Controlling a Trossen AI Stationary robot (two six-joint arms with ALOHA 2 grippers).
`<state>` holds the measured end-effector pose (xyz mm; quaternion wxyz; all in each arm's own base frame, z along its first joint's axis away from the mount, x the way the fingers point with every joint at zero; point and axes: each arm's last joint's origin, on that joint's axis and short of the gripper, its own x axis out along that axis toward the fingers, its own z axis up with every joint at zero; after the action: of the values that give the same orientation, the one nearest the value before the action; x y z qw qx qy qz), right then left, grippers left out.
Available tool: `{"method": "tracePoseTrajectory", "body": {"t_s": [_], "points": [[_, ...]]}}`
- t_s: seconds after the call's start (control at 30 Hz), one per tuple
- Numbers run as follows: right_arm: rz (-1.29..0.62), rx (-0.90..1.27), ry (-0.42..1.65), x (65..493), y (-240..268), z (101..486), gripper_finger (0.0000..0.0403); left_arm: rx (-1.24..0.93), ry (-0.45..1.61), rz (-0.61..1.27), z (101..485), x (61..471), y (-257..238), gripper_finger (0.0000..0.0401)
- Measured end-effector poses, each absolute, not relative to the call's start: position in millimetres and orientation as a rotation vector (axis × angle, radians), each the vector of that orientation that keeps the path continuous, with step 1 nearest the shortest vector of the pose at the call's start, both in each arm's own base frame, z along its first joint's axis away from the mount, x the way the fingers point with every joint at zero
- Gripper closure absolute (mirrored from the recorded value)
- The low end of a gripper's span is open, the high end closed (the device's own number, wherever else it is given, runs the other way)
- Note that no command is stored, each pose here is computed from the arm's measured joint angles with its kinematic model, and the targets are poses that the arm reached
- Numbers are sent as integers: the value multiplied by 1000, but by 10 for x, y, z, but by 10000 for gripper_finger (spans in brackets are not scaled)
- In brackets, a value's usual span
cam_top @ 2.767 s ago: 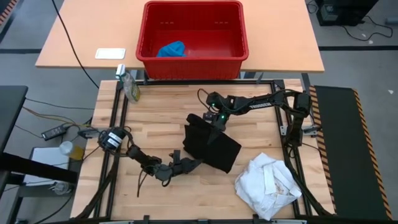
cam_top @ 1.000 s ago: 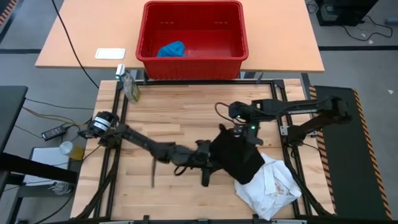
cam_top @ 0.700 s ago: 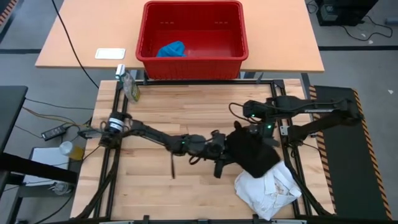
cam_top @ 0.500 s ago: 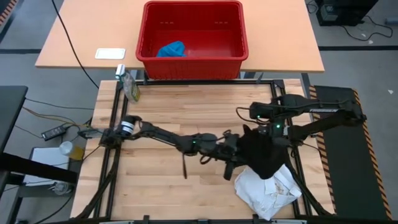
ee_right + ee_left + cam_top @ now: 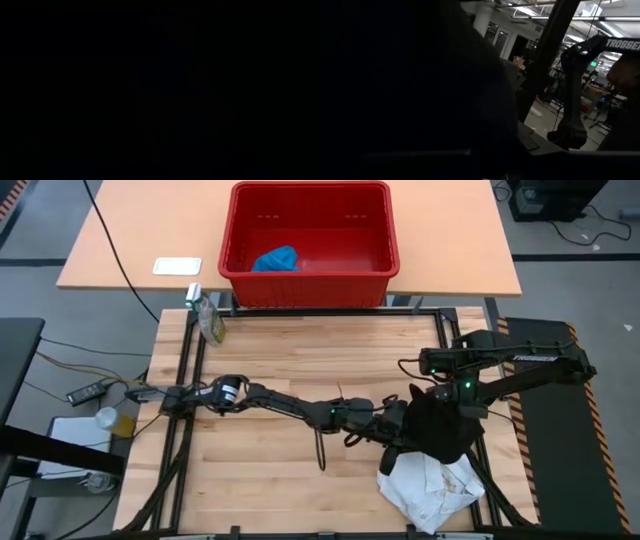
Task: Fold laundry
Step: Stack the folded black shirt on top of the folded white polo shirt
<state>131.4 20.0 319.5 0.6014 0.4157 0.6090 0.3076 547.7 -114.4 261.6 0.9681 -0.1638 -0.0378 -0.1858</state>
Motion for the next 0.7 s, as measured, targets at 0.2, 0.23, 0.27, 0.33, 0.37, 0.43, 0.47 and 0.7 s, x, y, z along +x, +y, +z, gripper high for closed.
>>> {"method": "tracePoseTrajectory", "body": {"t_s": [0.2, 0.23, 0.27, 0.33, 0.37, 0.43, 0.47, 0.7], "points": [[687, 954, 1451, 1401, 230, 3095, 372, -409, 28, -389, 2541, 5446, -1316, 347], [696, 963, 1470, 1420, 247, 3049, 372, -414, 59, -388, 2513, 5439, -1347, 341], [707, 972, 1491, 1438, 267, 3004, 372, -425, 89, -383, 2487, 5431, -1383, 333], [736, 983, 1528, 1485, 311, 2920, 373, -448, 143, -380, 2441, 5412, -1450, 315], [749, 979, 1544, 1510, 334, 2879, 373, -455, 155, -386, 2409, 5412, -1475, 307], [772, 959, 1572, 1571, 387, 2800, 373, -467, 179, -438, 2384, 5399, -1535, 292], [789, 955, 1586, 1607, 420, 2770, 373, -480, 191, -485, 2383, 5388, -1566, 286], [936, 859, 1673, 1903, 779, 2497, 373, -499, 286, -978, 2508, 5239, -1768, 278]]}}
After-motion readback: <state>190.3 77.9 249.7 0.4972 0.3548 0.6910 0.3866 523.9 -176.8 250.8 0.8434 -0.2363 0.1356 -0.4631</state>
